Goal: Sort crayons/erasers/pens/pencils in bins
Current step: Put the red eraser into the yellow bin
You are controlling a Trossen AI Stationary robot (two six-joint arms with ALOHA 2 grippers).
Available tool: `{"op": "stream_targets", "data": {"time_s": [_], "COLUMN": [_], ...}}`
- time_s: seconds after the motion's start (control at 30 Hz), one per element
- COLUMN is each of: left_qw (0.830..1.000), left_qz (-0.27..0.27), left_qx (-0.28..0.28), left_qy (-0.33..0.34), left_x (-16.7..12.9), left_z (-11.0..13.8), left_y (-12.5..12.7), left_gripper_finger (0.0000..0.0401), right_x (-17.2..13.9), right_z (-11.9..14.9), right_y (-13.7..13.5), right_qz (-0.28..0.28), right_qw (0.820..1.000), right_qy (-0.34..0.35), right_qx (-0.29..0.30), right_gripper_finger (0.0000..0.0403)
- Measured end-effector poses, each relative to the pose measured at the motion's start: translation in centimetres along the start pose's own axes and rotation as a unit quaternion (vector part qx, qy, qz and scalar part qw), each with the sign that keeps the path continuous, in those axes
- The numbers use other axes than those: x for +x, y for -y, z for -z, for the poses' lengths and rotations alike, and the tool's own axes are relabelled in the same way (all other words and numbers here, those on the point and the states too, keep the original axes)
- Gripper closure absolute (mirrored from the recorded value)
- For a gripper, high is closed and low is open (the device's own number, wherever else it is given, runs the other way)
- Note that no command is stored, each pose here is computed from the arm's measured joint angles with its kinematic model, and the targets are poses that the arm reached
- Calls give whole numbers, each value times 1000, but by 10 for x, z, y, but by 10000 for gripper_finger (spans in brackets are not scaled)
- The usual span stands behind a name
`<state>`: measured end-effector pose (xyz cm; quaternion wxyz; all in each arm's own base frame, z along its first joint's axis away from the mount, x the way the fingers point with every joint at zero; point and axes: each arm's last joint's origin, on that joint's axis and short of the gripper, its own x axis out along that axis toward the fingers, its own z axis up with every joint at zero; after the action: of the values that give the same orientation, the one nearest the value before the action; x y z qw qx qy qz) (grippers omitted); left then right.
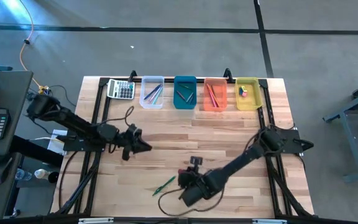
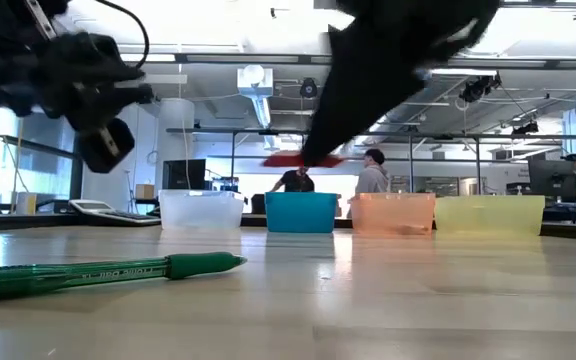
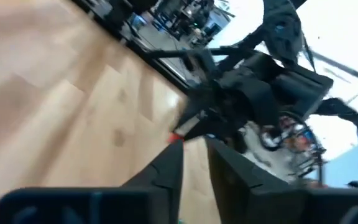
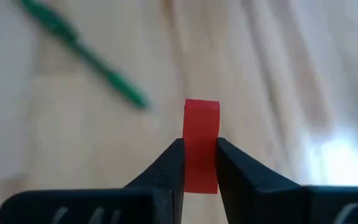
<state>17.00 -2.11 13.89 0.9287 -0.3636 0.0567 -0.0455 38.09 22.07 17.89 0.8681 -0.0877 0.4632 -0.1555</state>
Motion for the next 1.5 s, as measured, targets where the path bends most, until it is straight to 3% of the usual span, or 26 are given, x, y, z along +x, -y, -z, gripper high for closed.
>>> {"op": "stream_targets", "data": {"time_s": [0.3,0.5,0.77,0.97,1.2,1.33,1.5], "left_qw": [999,998,996,987,978,977,976], "left_qz": [-32,-60,-78,-92,-98,-96,-93], "left_qx": [-41,-17,45,127,182,189,196], "left_qy": [-4,-9,10,24,34,32,30], "left_x": [32,51,56,56,58,58,58], "left_z": [21,31,29,23,3,-8,-16], "left_y": [35,39,38,35,22,13,5], "left_gripper_finger": [260,249,249,274,340,381,395], "right_x": [17,12,-28,-57,-62,-47,-20], "right_z": [-32,-34,-31,-21,-16,1,32], "right_y": [18,14,23,70,130,159,193], "right_qz": [20,38,52,126,195,176,77], "right_qw": [994,990,988,987,978,983,997], "right_qy": [83,107,106,28,-43,-42,18], "right_qx": [-61,-88,-98,-93,-60,-37,-9], "right_gripper_finger": [339,339,339,342,351,352,352]}}
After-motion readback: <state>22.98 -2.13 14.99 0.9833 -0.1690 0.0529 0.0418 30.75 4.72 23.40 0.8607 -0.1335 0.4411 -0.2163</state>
